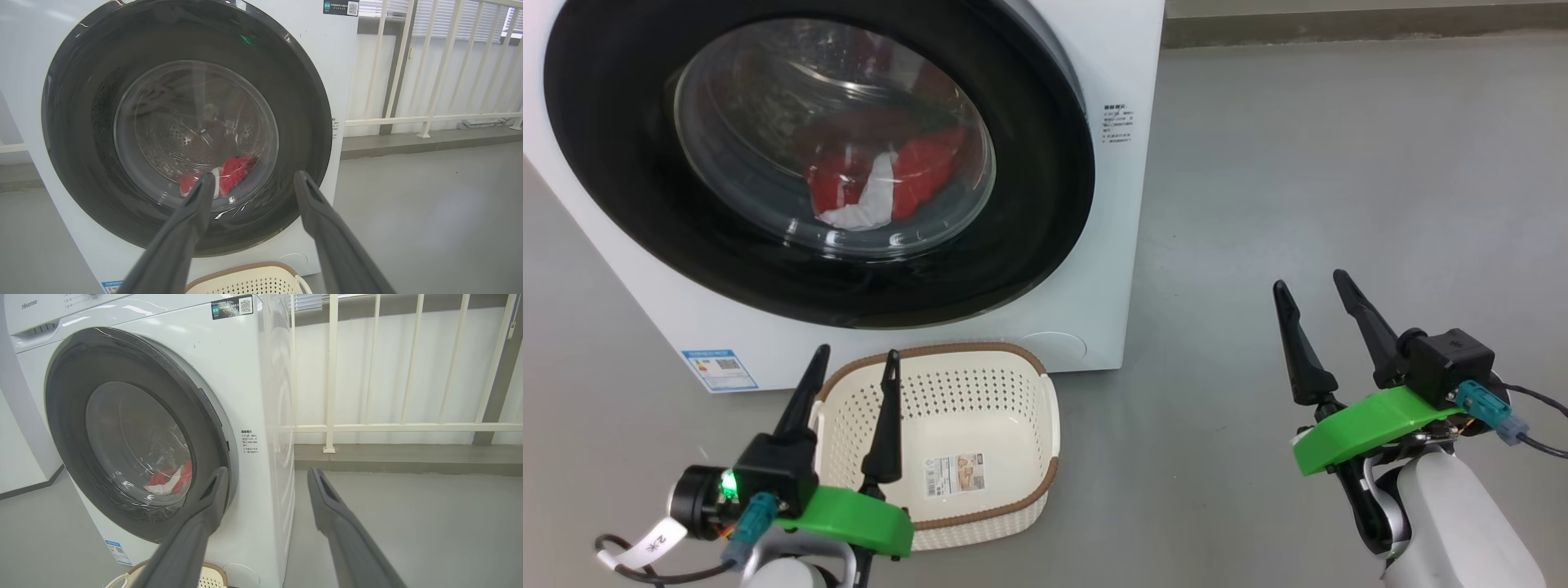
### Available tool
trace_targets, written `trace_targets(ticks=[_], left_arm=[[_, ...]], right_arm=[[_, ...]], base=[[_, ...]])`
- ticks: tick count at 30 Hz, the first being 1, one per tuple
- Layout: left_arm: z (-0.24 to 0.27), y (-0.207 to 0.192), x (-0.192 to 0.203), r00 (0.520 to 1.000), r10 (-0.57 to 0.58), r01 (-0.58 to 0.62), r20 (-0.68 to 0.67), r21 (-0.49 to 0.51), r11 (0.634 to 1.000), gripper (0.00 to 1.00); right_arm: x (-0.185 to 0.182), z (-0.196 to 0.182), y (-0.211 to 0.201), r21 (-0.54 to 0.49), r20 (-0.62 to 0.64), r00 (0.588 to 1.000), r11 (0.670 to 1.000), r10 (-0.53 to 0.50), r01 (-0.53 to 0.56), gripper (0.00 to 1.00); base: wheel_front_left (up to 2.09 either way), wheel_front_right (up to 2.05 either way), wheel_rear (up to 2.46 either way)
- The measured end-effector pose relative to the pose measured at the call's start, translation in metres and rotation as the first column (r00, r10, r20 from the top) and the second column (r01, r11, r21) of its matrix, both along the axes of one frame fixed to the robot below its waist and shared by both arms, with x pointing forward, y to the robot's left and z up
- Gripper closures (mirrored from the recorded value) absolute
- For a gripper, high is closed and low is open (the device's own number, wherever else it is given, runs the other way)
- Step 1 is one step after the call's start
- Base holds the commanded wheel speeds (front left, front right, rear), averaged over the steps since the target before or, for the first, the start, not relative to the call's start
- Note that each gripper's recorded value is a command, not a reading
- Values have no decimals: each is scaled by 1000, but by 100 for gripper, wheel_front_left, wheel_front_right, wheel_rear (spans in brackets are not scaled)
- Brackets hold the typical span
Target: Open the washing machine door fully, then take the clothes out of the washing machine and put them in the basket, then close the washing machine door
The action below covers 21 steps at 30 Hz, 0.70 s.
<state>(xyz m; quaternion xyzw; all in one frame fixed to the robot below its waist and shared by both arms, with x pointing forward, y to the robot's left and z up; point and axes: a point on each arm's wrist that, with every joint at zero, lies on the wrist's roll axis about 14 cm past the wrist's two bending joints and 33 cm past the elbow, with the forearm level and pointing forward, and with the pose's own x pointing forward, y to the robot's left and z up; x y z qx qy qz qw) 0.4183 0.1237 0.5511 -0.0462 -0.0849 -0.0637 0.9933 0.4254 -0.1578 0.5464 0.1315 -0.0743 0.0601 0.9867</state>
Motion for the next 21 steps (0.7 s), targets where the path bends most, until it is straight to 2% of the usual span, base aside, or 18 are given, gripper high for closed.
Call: trace_targets(ticks=[4, 21], left_arm=[[6, 0, 0, 1000, 6, -7, 29, 38, 999, 0], [5, 4, 1, 1000, 21, -22, 23, 26, 999, 0]], right_arm=[[0, -4, 2, -34, -8, 1000, 999, 7, -7, 0], [-1, -9, 7, -41, -22, 1000, 999, 18, -19, 0]], base=[[0, 0, 0], [0, 0, 0]])
